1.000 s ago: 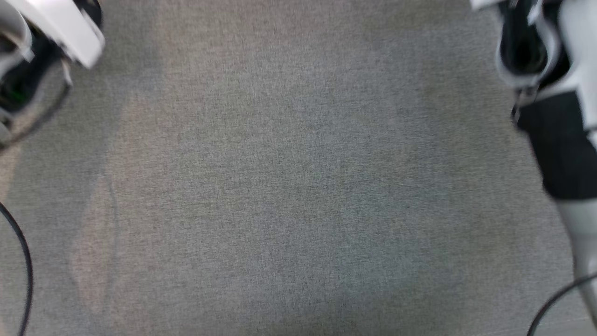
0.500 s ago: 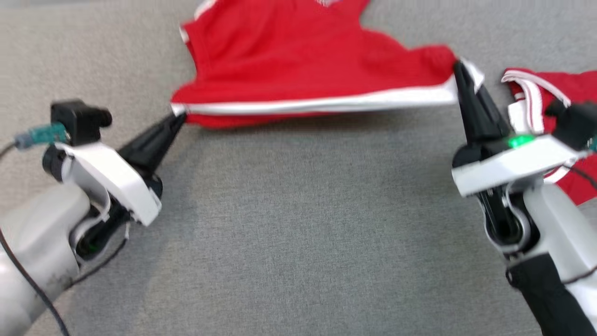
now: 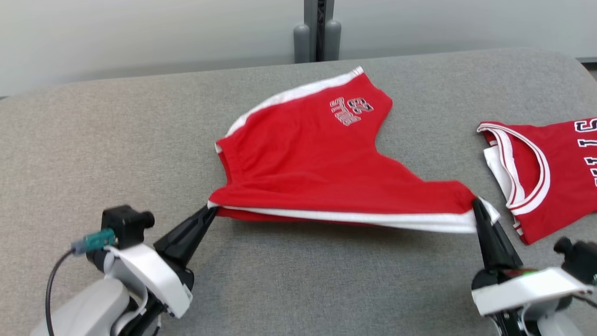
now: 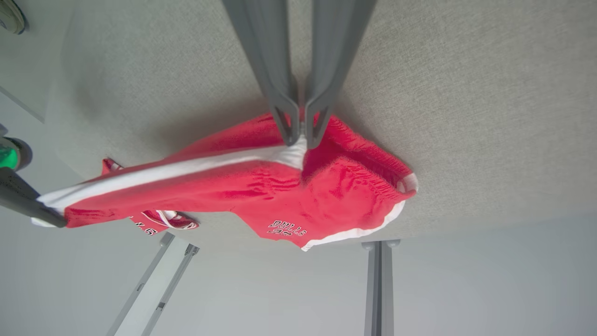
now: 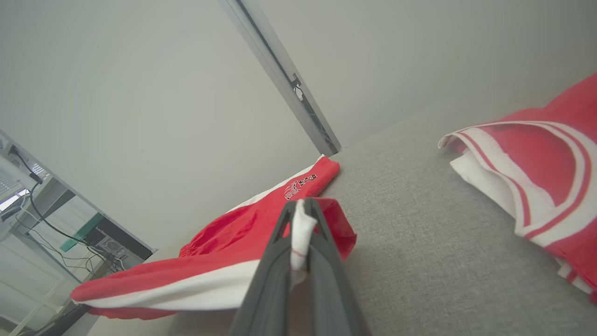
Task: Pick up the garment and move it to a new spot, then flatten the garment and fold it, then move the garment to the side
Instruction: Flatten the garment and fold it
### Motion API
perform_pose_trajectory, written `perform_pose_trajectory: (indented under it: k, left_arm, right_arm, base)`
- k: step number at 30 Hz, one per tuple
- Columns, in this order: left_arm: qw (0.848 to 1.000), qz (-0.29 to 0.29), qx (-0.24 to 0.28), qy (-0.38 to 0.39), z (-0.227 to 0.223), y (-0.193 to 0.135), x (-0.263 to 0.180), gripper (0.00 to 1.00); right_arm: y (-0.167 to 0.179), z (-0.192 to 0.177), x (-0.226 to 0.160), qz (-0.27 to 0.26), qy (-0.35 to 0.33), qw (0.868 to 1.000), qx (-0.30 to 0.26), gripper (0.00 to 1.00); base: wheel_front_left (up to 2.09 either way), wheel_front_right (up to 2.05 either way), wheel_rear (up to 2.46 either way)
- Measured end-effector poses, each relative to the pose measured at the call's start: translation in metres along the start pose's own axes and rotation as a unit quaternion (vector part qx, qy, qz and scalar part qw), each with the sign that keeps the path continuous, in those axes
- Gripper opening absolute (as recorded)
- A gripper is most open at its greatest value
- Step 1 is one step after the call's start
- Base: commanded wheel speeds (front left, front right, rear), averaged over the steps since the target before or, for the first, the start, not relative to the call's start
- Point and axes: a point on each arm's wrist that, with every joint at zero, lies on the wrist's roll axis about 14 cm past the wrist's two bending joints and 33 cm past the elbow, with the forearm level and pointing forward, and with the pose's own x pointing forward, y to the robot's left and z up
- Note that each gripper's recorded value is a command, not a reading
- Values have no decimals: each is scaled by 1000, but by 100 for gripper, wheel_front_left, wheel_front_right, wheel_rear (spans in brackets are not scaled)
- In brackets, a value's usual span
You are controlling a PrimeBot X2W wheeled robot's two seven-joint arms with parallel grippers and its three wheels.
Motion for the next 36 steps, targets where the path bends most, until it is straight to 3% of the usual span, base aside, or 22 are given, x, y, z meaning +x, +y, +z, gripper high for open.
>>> perform_pose_trajectory:
  k: [8, 17, 29, 36]
  left_arm:
    - [999, 31, -15, -37, -11, -15, -27, 0]
    - [998, 36, -27, -36, -28, -29, -40, 0]
    - [999, 29, -20, -39, -27, -35, -39, 0]
    - [999, 21, -14, -45, -15, -24, -20, 0]
  right_arm:
    - [-5, -7, -34, -25, -1, 1000, -10, 0]
    - [-1, -8, -41, -16, 5, 999, -34, 0]
    - [2, 4, -26, 2, -3, 998, -60, 0]
    - [8, 8, 11, 27, -5, 996, -84, 0]
  base:
    - [0, 0, 0]
    - [0, 0, 0]
    - [0, 0, 0]
    - [0, 0, 0]
